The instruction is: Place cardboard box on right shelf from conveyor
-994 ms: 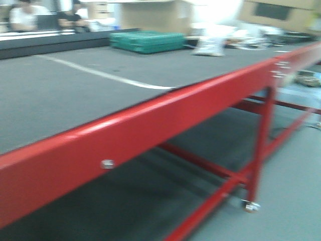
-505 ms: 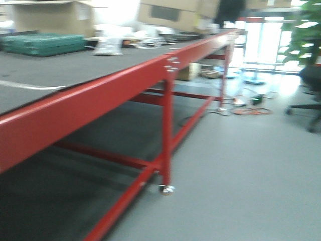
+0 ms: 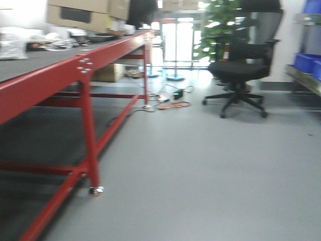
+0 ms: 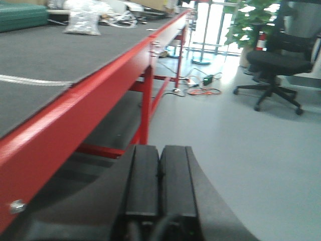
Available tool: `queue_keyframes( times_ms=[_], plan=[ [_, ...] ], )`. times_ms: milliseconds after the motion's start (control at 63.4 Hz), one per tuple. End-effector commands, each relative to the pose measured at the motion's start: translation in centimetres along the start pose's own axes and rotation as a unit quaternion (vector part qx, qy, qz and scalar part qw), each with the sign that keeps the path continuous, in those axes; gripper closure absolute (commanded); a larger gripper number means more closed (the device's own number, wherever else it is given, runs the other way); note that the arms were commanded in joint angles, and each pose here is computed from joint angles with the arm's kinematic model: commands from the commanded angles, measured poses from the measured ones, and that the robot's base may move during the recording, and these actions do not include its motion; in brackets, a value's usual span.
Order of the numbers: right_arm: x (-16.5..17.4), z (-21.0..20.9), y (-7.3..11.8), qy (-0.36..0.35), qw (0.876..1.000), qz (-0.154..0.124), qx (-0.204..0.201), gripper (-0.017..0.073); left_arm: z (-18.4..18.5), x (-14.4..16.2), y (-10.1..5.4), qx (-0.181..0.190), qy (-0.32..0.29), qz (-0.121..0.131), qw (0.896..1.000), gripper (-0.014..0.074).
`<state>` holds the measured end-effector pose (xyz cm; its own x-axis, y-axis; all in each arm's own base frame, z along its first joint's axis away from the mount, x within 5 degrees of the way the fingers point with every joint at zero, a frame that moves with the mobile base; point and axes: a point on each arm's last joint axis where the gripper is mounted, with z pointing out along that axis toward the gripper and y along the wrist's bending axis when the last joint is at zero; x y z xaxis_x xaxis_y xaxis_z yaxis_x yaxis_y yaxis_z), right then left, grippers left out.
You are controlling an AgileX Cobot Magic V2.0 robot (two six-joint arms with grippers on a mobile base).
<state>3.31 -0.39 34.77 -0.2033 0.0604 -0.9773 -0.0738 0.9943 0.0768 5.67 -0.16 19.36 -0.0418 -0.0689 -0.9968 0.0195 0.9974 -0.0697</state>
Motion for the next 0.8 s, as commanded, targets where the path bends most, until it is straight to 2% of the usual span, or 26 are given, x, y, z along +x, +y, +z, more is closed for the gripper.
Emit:
queue_keyframes(
  times_ms=[0,789],
  plan=[
    [-1.63,-0.3,0.14,-0.057,0.998,-0.01,-0.003,0.0364,-0.15,-0.9,0.01,-0.001,-0.048,-0.005,0.999,0.0713],
    [-1.63,-0.3,0.14,-0.057,0.998,-0.01,-0.003,0.0364,-0.15,-0.9,0.01,-0.001,-0.048,-0.005,0.999,0.0713]
  ],
)
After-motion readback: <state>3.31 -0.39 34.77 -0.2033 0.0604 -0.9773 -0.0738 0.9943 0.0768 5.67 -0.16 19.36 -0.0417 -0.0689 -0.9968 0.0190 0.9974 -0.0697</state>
